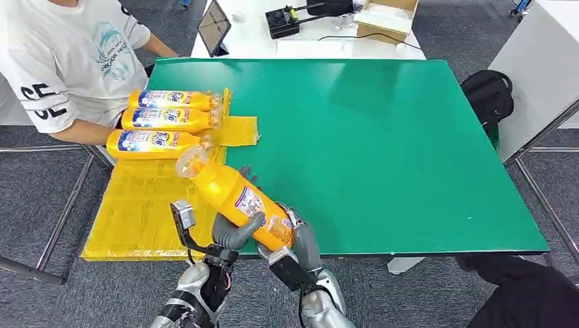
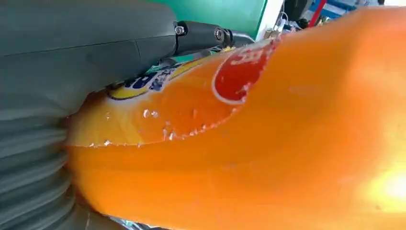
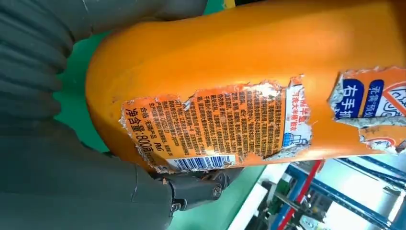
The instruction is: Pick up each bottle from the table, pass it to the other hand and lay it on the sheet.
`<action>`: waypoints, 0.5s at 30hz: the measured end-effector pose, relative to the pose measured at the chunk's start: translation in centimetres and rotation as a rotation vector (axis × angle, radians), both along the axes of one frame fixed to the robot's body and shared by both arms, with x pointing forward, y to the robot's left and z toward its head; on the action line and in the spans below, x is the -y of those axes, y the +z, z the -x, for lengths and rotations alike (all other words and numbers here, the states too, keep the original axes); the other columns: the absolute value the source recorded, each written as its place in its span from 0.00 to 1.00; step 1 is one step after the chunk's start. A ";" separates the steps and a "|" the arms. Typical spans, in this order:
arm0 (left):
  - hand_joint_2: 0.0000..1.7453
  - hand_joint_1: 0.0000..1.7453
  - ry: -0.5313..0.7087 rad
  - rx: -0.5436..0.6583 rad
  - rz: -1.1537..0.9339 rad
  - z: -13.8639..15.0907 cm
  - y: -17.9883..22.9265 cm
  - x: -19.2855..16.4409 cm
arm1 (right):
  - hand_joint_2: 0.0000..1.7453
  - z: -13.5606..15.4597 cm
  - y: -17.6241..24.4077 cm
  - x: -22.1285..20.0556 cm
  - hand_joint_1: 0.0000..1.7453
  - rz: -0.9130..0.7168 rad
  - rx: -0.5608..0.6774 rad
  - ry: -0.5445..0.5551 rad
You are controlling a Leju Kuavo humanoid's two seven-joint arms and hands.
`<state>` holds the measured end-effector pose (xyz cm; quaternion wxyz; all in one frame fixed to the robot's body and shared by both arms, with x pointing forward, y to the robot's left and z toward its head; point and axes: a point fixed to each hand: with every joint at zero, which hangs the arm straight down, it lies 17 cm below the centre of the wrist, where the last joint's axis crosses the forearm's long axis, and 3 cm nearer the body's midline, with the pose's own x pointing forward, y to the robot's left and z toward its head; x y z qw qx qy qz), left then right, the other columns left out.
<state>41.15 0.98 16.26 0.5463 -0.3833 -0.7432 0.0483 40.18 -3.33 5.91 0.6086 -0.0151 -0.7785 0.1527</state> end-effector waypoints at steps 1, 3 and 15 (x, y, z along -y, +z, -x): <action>1.00 0.00 0.002 -0.005 0.005 0.0 -0.1 -0.1 | 1.00 0.0 -0.1 -0.1 1.00 -0.003 -0.005 0.003; 1.00 0.00 0.003 -0.008 0.006 0.0 -0.2 -0.1 | 1.00 0.1 -0.3 -0.2 1.00 -0.007 -0.014 0.008; 1.00 1.00 0.006 -0.007 0.008 0.1 -0.3 -0.2 | 1.00 0.2 -0.9 -0.7 1.00 -0.018 -0.037 0.023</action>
